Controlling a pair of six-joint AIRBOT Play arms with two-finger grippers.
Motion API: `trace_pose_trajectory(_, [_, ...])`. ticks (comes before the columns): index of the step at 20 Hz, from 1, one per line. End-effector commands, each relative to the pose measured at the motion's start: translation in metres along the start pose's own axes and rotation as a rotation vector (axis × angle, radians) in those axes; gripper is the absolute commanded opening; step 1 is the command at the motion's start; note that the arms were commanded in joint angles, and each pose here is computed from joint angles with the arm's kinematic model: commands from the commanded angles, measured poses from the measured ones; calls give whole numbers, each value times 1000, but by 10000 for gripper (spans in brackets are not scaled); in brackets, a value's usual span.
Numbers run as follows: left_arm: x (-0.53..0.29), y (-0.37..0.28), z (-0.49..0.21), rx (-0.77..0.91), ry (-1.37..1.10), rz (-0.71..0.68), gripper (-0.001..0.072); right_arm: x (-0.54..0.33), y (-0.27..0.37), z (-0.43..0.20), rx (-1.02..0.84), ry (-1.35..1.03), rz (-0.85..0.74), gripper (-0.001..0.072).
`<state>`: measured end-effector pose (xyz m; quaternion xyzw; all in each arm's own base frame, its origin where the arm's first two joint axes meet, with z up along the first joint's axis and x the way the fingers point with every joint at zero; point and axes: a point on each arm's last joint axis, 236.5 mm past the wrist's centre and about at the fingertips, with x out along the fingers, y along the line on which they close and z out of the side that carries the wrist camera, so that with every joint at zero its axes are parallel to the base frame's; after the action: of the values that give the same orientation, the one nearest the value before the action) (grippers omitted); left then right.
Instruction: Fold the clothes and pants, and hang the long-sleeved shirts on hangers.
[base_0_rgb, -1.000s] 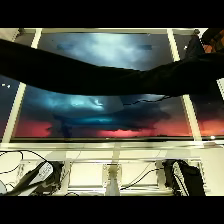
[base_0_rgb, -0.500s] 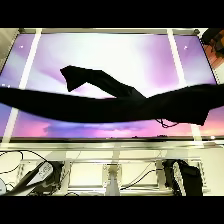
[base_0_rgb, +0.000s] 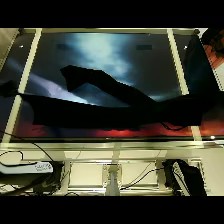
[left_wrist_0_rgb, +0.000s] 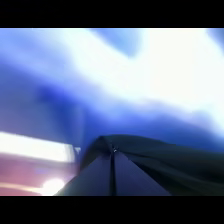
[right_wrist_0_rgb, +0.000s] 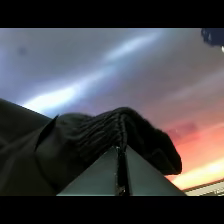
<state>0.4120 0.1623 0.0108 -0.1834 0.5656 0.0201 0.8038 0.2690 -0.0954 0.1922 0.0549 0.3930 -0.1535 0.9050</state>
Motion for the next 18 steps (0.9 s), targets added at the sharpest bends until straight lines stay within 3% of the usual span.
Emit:
trace_pose_trajectory(1, [73,-44,38,-191,-78,-282,13,30,9,-2,11,72,36,19])
trace_pose_trajectory(2, [81,-53,48,-231,-106,-336,57,36,11,-4,15,87,47,19])
trace_pose_trajectory(4, [88,-69,62,-223,-159,-427,571,42,15,-5,21,105,61,19])
trace_pose_trajectory(5, [86,-74,66,-208,-179,-459,718,43,15,-6,21,110,62,20])
trace_pose_trajectory(7, [77,-74,70,-192,-202,-470,707,44,15,-6,21,110,62,19])
trace_pose_trajectory(8, [67,-67,73,-195,-220,-461,664,44,15,-6,21,110,61,19])
trace_pose_trajectory(9, [52,-60,74,-205,-232,-457,485,44,15,-6,19,110,60,19])
trace_pose_trajectory(10, [30,-50,74,-201,-254,-450,178,44,14,-5,13,109,56,20])
trace_pose_trajectory(11, [6,-39,74,-195,-285,-437,10,44,12,-5,8,105,48,19])
trace_pose_trajectory(13, [-43,-10,64,-156,-333,-338,10,44,6,-2,0,95,26,20])
trace_pose_trajectory(16, [-99,49,22,1,-287,58,10,45,6,2,-1,78,22,19])
trace_pose_trajectory(18, [-119,55,-9,85,-234,176,11,45,5,6,2,59,21,19])
